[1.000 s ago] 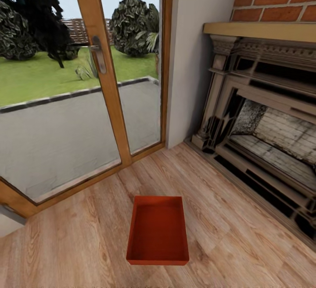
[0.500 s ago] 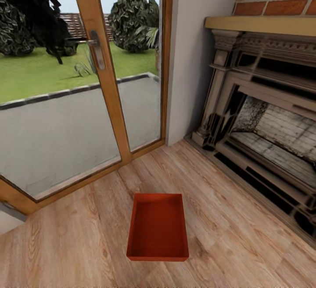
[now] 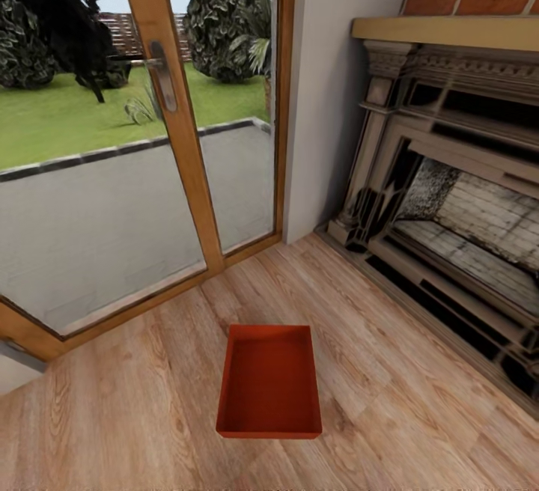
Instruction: Move the two storage containers from the living room to the garage. In the garage, place one container on the floor and stack the other container on top of it (either order is fine).
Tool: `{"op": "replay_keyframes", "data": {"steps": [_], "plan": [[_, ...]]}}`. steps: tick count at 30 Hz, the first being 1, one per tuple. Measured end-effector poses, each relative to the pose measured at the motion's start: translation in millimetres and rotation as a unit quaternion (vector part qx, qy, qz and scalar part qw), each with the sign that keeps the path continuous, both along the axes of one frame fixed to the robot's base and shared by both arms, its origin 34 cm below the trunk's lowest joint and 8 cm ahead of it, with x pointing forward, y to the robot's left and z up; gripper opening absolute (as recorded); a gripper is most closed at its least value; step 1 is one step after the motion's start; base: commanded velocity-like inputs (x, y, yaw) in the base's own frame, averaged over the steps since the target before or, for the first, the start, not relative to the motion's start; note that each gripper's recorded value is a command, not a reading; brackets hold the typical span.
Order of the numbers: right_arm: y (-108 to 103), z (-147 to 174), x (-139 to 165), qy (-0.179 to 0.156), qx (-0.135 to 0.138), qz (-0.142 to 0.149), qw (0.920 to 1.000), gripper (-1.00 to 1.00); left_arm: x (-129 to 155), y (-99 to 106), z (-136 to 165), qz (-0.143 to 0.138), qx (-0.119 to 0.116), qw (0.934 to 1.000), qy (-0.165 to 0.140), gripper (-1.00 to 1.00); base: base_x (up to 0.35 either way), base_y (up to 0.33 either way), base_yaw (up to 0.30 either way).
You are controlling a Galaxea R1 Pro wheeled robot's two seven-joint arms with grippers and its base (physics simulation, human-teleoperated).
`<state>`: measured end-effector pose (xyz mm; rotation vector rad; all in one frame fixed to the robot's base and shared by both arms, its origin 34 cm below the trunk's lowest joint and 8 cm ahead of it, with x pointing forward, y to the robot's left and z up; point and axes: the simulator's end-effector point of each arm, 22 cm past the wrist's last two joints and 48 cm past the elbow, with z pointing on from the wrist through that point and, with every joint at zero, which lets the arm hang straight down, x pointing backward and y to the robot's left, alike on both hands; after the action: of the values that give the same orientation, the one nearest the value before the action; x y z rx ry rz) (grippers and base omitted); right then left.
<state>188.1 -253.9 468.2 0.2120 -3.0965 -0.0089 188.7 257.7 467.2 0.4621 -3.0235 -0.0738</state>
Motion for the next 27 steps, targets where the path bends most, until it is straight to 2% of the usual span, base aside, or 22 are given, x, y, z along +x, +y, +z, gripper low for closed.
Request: {"op": "replay_keyframes", "data": {"steps": [27], "plan": [[0.5, -1.8, -16.3, 0.019, 0.0, -0.001, 0.9998, 1.0, -17.4, 0.0, -1.7, 0.0, 0.0, 0.9998, 0.021, 1.0, 0.0, 0.0, 0.0]]}}
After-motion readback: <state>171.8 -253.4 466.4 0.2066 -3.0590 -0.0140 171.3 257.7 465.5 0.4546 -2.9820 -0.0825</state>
